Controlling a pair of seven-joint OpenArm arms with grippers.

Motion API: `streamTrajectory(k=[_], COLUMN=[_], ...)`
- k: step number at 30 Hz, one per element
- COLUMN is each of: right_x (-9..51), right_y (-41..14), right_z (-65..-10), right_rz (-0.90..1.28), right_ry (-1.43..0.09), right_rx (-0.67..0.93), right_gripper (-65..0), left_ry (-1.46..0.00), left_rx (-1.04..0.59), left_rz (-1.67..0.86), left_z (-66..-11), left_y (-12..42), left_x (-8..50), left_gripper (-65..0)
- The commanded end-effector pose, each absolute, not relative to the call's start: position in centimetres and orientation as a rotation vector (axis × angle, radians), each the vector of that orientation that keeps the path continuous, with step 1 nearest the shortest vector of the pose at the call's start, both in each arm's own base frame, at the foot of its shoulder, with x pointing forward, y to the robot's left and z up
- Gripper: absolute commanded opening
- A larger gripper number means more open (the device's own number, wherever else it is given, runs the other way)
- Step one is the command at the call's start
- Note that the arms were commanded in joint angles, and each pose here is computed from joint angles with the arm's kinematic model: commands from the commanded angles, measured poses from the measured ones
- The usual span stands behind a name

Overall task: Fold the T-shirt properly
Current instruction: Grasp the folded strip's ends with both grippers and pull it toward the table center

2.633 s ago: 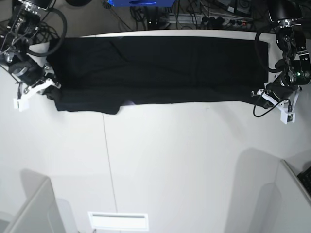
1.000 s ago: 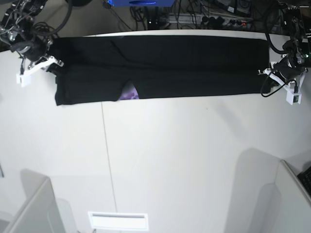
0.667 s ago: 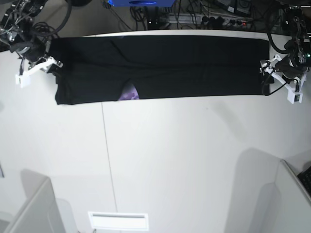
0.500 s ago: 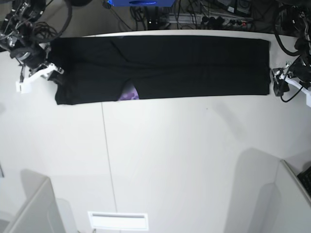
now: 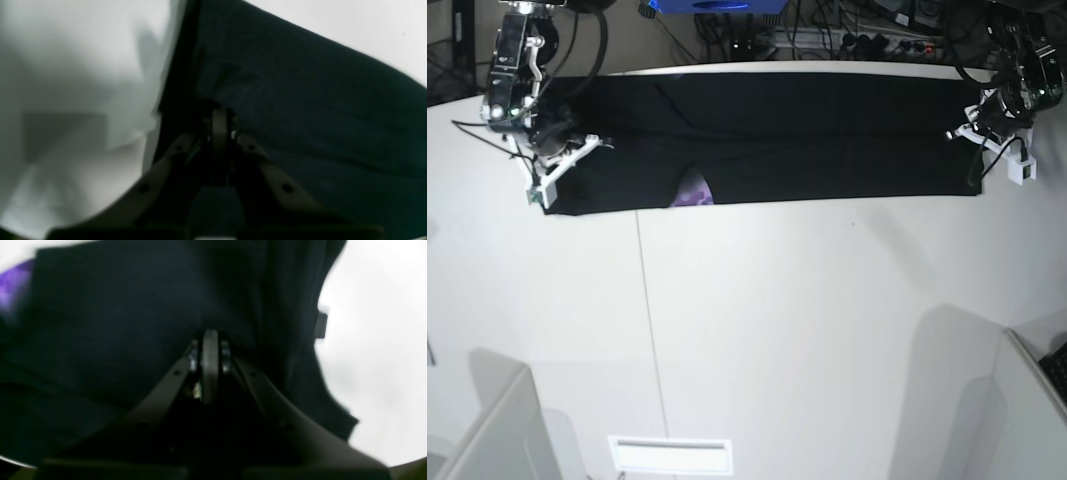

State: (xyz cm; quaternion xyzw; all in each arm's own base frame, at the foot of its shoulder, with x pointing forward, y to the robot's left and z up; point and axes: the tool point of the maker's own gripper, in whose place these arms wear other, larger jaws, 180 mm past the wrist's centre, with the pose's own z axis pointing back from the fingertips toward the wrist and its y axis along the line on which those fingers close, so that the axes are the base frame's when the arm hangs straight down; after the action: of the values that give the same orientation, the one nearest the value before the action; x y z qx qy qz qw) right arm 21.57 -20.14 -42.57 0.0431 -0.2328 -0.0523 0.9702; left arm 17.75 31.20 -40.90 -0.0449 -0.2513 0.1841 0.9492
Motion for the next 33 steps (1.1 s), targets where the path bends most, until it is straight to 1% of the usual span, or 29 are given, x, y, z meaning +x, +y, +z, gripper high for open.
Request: streamTrajectory(k=[1, 4, 6, 10, 15, 18, 24, 28, 31, 33], right_x=[22.6, 22.8, 23.3, 25.2, 28.7, 30.0, 31.5, 31.7, 31.5, 30.9], right_y=[-20.5, -20.7, -21.1, -22.0, -23.0, -22.9, -21.8, -20.9, -19.7, -19.2], right_z=[-41.9, -43.0, -43.6, -44.7, -44.0, -42.9, -38.6, -35.3, -33.1, -31.8], right_rz=[-0.102, -0.116, -0.129, -0.146, -0.132, -0.13, -0.1, -0.078, -0.077, -0.07], right_ry=[-0.518, -0.514, -0.508, -0.484, -0.556, -0.589, -0.721, -0.818, -0.888, -0.922], right_rx=[0.078, 0.078, 0.079, 0.054, -0.002, 0.001, 0.001, -0.003, 0.013, 0.011], right_gripper=[-65.0, -65.0, -65.0, -65.0, -65.0, -65.0, -65.0, -65.0, -65.0, -65.0], left_ry=[-0.495, -0.449, -0.433, -0.454, -0.48, -0.516, -0.605, -0.685, -0.744, -0.785], left_rx=[-0.056, -0.026, -0.029, -0.04, -0.074, -0.101, -0.113, -0.101, -0.075, -0.087], left_rz=[0.343, 0.302, 0.326, 0.369, 0.398, 0.397, 0.348, 0.322, 0.373, 0.406], left_z=[-41.5, -43.9, -44.9, -45.3, -44.4, -42.7, -38.6, -35.3, -32.4, -30.8], left_y=[31.6, 31.1, 31.4, 32.2, 32.4, 32.1, 31.5, 31.5, 33.5, 34.4], left_x=[17.5, 17.4, 17.4, 20.3, 24.2, 27.0, 30.3, 31.2, 30.4, 29.6], left_gripper=[-65.0, -65.0, -65.0, -65.0, -65.0, -65.0, -65.0, -65.0, -65.0, -65.0])
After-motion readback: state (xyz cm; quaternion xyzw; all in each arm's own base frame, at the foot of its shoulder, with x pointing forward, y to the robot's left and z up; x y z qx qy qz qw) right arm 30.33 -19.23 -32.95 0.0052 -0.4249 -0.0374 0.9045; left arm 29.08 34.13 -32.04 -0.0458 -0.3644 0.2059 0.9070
